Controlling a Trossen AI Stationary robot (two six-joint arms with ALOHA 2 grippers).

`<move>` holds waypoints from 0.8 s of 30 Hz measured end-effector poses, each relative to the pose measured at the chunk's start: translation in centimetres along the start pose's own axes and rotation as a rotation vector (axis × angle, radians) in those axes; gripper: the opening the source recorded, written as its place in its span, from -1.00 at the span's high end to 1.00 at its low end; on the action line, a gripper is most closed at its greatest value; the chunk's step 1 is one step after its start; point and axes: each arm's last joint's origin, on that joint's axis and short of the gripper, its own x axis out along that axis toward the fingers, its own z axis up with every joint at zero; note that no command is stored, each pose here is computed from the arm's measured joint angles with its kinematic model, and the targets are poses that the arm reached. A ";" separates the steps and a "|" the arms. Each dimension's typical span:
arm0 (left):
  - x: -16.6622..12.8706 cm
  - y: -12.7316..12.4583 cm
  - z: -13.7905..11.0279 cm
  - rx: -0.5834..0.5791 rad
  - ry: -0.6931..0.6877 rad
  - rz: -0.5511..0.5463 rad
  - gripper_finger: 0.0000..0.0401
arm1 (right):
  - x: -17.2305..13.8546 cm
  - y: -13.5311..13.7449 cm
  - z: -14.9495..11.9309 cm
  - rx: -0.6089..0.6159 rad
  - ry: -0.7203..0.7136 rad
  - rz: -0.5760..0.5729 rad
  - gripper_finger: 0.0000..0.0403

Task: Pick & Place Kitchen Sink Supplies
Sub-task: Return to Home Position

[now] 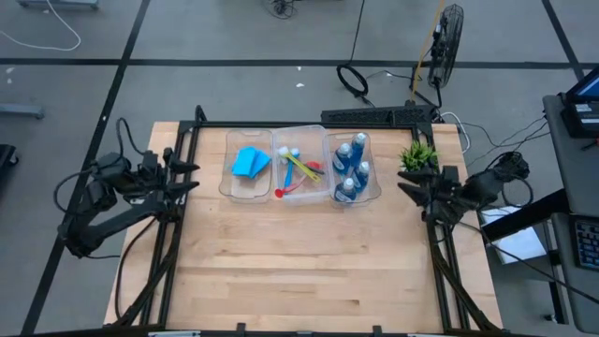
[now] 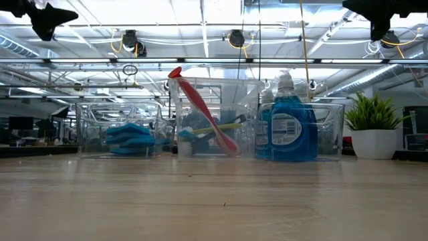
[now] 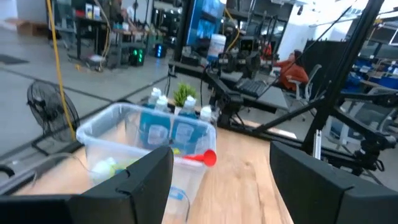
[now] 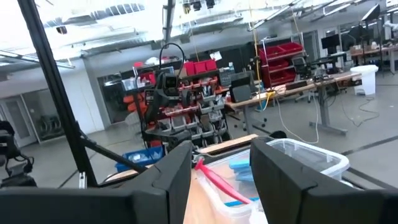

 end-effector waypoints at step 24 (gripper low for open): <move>4.9 2.9 -6.0 0.008 -0.052 -0.138 -0.34 | 0.6 0.4 -1.9 -0.115 0.143 -0.016 0.24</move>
